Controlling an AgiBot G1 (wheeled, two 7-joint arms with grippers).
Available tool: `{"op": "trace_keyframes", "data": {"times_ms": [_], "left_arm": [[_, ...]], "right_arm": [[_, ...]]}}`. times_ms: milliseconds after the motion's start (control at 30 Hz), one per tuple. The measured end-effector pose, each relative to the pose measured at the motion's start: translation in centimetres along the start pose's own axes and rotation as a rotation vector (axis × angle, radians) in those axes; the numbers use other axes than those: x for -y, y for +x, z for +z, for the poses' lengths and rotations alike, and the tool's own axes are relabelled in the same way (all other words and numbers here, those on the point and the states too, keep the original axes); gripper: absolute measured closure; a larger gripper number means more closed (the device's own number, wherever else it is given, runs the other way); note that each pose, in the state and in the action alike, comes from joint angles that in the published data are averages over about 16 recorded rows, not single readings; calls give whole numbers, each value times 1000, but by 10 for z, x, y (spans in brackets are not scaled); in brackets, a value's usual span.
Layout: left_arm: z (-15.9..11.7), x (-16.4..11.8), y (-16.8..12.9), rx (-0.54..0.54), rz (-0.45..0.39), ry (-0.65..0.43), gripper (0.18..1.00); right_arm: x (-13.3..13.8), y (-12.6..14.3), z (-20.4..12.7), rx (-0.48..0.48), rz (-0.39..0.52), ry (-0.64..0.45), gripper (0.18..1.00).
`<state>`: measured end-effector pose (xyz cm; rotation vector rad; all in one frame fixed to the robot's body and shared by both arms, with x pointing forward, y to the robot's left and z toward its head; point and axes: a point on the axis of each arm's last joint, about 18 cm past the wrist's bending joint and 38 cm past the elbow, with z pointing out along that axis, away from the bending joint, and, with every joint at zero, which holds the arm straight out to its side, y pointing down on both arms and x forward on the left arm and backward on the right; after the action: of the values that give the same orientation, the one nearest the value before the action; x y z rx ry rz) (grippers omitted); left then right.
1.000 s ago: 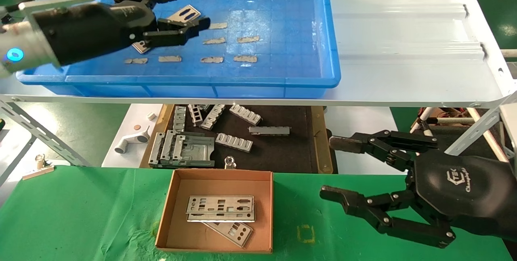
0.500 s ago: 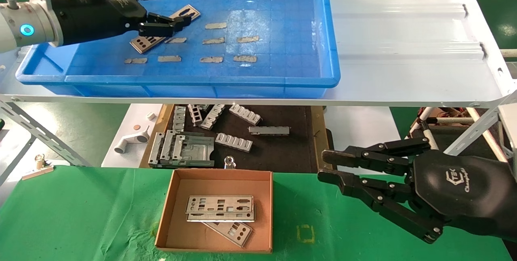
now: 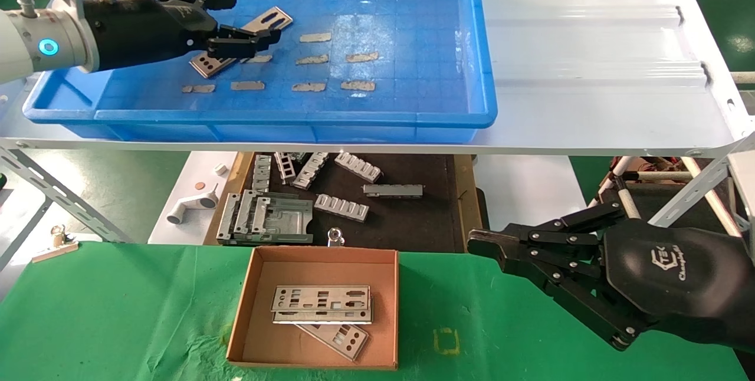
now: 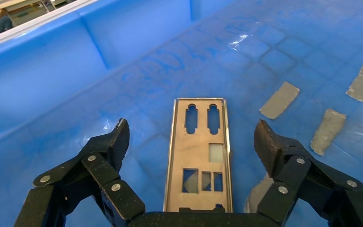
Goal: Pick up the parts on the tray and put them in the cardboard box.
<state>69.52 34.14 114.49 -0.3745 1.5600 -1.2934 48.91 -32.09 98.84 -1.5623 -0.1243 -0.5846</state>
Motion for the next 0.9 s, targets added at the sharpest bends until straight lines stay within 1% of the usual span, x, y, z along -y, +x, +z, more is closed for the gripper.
{"op": "trace_keyframes", "data": {"times_ms": [167,367,567,700,900], "left_arm": [[-1,-3,1,-9,-9,-8,252],[-2,-5,2,-13,-14,-18,332],[-1,-6,2,-12,-16,-24,450],[-1,-7,2,-11,-20,-27,551],[1,-7,2,-6,-28,-27,670]], "right_arm": [[0,0,0,0,0,0,980],[0,0,0,0,0,0,987],[0,0,0,0,0,0,988],[0,0,0,0,0,0,988],[0,0,0,0,0,0,988]]}}
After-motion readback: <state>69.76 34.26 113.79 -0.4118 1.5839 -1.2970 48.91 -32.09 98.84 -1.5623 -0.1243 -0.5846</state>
